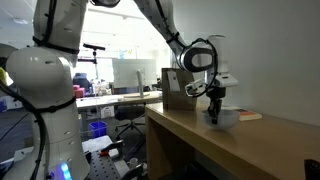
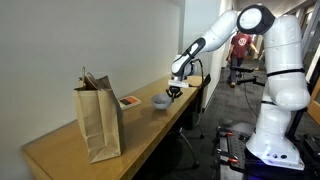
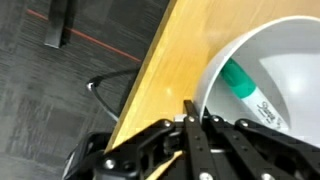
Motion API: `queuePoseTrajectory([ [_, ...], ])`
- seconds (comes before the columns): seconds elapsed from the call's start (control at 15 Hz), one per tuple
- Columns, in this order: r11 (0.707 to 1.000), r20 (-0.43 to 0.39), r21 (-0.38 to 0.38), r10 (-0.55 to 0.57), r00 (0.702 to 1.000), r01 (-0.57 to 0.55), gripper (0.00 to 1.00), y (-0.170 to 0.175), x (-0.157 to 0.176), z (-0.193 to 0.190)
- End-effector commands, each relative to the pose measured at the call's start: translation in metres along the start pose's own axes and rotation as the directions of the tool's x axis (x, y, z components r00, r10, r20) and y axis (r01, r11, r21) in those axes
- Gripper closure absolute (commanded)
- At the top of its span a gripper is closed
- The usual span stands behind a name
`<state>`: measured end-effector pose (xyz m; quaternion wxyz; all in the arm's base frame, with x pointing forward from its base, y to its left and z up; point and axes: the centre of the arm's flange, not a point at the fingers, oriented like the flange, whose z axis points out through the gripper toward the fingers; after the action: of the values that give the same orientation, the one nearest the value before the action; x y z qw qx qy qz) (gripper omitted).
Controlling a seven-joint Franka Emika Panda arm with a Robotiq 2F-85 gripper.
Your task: Move the bowl slightly to the right
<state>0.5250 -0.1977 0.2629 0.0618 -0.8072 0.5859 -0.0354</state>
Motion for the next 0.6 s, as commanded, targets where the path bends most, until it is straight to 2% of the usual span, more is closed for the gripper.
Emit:
queuePoseTrajectory([
  [0.0,0.999,-0.031,0.042,0.02,0.999,-0.018,0.99,0.002,0.023,-0.017],
  [0.27,0.994,-0.009,0.108,0.033,0.999,-0.032,0.99,0.008,0.061,-0.026],
  [0.53,0.982,0.036,0.186,0.03,0.999,-0.036,0.99,0.016,0.088,-0.018],
])
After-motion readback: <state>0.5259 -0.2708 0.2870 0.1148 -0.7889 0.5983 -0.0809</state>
